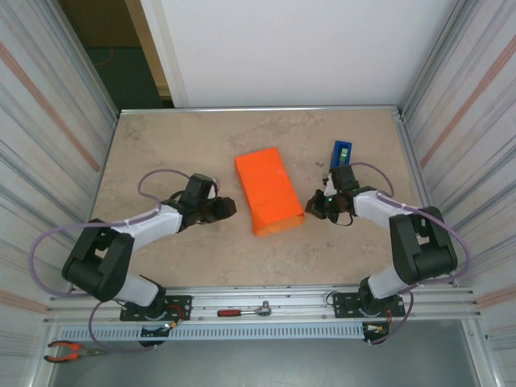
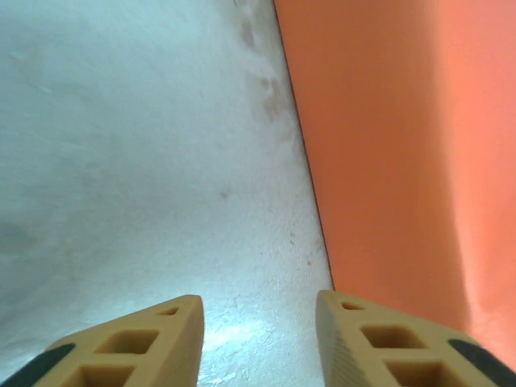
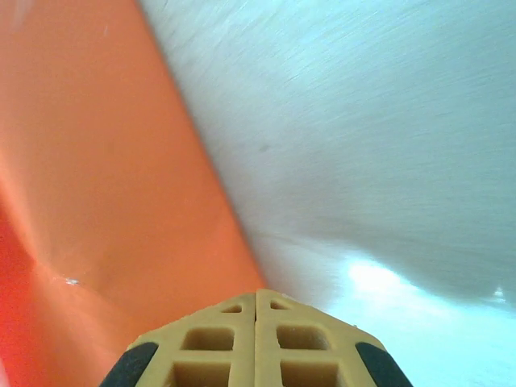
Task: Wrap the gift box in paper
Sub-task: Rotate the gift box at the center of the table, then fold the third fold of the wrapping paper on the gift box.
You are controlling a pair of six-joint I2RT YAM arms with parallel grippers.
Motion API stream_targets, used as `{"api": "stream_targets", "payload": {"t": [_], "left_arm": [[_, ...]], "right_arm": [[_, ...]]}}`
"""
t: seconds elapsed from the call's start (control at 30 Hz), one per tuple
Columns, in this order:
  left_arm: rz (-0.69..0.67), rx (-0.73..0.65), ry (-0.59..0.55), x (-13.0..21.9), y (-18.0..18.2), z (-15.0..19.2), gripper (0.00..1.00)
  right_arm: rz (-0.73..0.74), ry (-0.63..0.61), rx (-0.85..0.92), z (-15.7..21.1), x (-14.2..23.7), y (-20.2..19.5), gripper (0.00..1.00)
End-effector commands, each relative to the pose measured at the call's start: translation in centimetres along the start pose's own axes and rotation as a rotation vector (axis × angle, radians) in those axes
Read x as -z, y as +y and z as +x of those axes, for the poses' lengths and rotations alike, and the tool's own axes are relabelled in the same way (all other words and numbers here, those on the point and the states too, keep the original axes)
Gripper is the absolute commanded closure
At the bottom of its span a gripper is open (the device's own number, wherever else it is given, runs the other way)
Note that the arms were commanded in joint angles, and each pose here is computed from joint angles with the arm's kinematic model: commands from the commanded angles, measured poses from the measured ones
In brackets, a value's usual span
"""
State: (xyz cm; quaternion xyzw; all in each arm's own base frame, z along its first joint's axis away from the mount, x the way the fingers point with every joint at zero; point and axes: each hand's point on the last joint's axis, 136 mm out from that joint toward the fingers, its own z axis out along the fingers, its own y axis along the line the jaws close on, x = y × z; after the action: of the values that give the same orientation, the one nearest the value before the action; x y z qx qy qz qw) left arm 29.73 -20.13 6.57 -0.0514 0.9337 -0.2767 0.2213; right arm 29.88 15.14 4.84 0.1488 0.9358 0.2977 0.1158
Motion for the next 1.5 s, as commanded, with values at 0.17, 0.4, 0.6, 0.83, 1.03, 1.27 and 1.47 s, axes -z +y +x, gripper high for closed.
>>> {"api": "stream_targets", "payload": {"t": [0.17, 0.4, 0.6, 0.83, 1.03, 1.27, 1.47], "left_arm": [[0.129, -0.059, -0.004, 1.6, -4.2, -0.6, 0.37], [0.139, -0.123, -0.023, 1.0, -7.6, -0.2, 0.27], [0.064, -0.162, 0.004, -1.0, -7.5, 1.6, 0.26], [-0.023, -0.209, 0.056, -4.0, -6.1, 3.6, 0.25], [-0.115, -0.219, 0.021, -4.5, -4.1, 3.1, 0.24], [-0.145, -0.243, -0.013, -4.2, -3.9, 1.5, 0.24], [-0.148, -0.252, -0.016, -4.5, -4.0, 0.8, 0.25]], "right_arm": [[-0.111, -0.045, 0.076, -1.2, 4.6, 3.7, 0.36], [-0.141, -0.015, 0.157, -1.1, 4.2, 6.8, 0.25], [-0.077, 0.033, 0.188, 0.0, 1.6, 5.6, 0.25], [-0.025, 0.102, 0.183, 1.7, -1.7, 3.2, 0.31], [-0.019, 0.099, 0.192, 2.3, -2.2, 3.5, 0.38], [-0.008, 0.079, 0.240, 2.2, -1.8, 5.0, 0.33], [0.127, 0.061, 0.281, 0.6, -2.0, 3.8, 0.28]]}}
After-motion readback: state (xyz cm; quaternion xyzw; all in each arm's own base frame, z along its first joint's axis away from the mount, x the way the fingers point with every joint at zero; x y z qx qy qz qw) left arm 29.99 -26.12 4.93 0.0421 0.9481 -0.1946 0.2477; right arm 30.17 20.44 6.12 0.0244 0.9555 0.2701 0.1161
